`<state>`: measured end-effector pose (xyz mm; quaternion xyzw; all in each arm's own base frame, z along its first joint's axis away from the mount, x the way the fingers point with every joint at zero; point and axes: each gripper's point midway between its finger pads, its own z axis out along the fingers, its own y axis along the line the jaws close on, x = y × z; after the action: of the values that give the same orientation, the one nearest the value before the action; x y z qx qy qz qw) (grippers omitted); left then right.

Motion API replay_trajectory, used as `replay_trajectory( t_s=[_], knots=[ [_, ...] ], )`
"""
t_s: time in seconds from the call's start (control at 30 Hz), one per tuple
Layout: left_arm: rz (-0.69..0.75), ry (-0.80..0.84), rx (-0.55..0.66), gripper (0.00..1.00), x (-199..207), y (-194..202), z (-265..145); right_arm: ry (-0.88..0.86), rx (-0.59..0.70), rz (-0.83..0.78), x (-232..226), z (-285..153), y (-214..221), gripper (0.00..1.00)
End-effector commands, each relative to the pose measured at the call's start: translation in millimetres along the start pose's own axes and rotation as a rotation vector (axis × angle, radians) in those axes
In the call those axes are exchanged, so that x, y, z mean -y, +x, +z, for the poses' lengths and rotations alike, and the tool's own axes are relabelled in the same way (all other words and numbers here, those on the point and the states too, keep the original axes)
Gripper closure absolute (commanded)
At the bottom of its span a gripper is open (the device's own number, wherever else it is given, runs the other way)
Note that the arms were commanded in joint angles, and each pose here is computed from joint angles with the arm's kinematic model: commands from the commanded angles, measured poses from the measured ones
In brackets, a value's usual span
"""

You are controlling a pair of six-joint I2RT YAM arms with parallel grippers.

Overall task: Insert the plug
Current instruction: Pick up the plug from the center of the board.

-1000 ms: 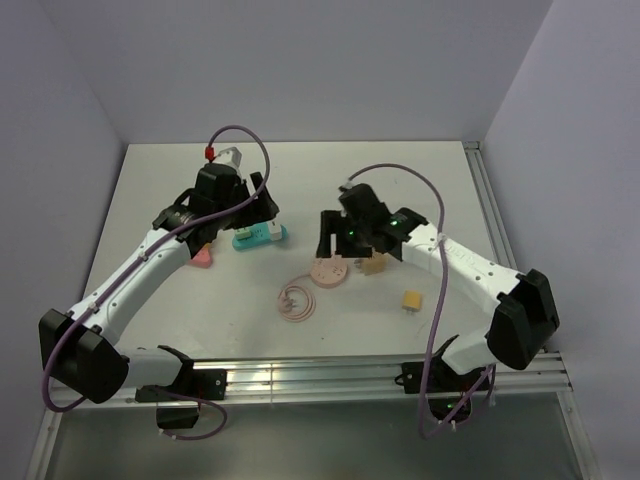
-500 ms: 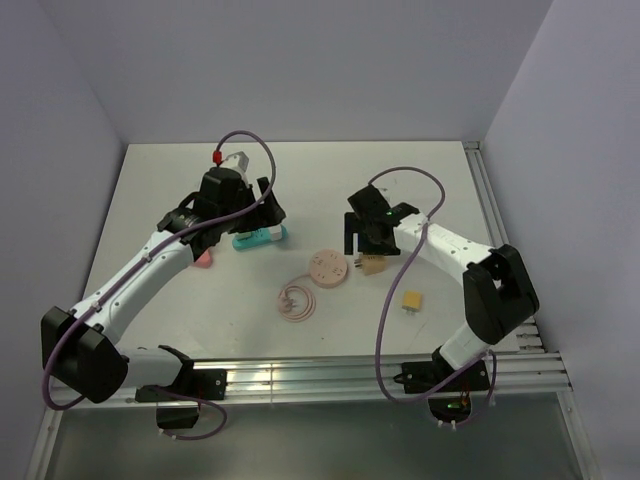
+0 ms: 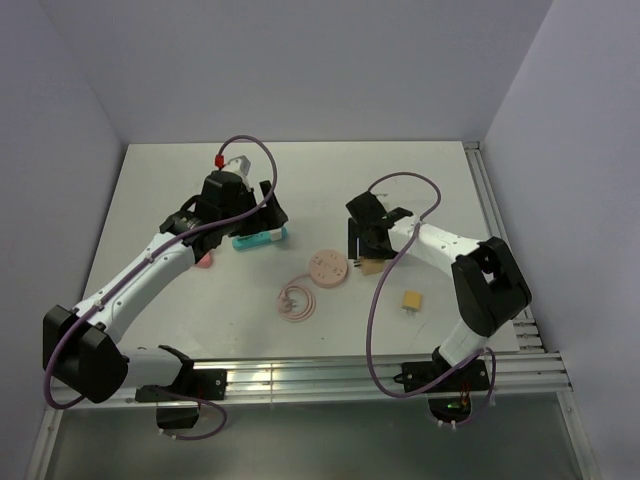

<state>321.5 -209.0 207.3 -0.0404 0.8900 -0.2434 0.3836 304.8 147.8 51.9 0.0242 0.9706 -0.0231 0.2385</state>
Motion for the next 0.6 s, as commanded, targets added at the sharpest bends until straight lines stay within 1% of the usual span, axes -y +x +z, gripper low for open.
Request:
replay_trajectory(
  t_s=[0.0, 0.07, 0.1, 0.23, 0.27, 0.33, 0.4, 0.47, 0.5, 0.57],
  knots=[
    [0.005, 0.053, 0.021, 0.02, 11.3, -5.6, -0.2, 0.005, 0.027, 0.020, 4.6, 3.6, -2.4, 0.18],
    [0.006, 0.058, 0.018, 0.02, 11.8, -3.8, 0.1, -0.006, 0.023, 0.021, 5.1, 3.9, 0.4, 0.19],
    [0.006, 0.062, 0.017, 0.02, 12.1, -3.3, 0.0, -0.013, 0.026, 0.023, 5.2, 3.8, 2.0, 0.27],
    [0.001, 0.081, 0.010, 0.01, 14.3, -0.8, 2.1, -0.021, 0.034, 0.033, 7.5, 3.5, 1.7, 0.44],
    [-0.002, 0.085, 0.007, 0.01, 15.2, -0.5, 2.2, -0.022, 0.039, 0.035, 8.0, 2.7, 1.5, 0.44],
    [-0.019, 0.100, -0.009, 0.01, 19.7, 1.1, 3.5, -0.034, 0.060, 0.037, 7.9, -1.3, -1.4, 0.51],
    [-0.039, 0.096, -0.024, 0.01, 21.4, 1.4, 1.5, -0.053, 0.087, 0.039, 8.7, -9.0, -2.7, 0.52],
    [-0.059, 0.139, -0.025, 0.01, 31.6, -2.1, -2.6, -0.066, 0.127, 0.045, 9.3, -14.9, -8.5, 0.53],
    [-0.065, 0.150, -0.024, 0.00, 34.8, -3.4, -3.6, -0.084, 0.161, 0.052, 9.3, -21.0, -11.9, 0.55],
    [-0.083, 0.165, -0.043, 0.00, 39.0, -1.6, -1.7, -0.114, 0.181, 0.052, 9.0, -25.6, -9.4, 0.55]
  ],
)
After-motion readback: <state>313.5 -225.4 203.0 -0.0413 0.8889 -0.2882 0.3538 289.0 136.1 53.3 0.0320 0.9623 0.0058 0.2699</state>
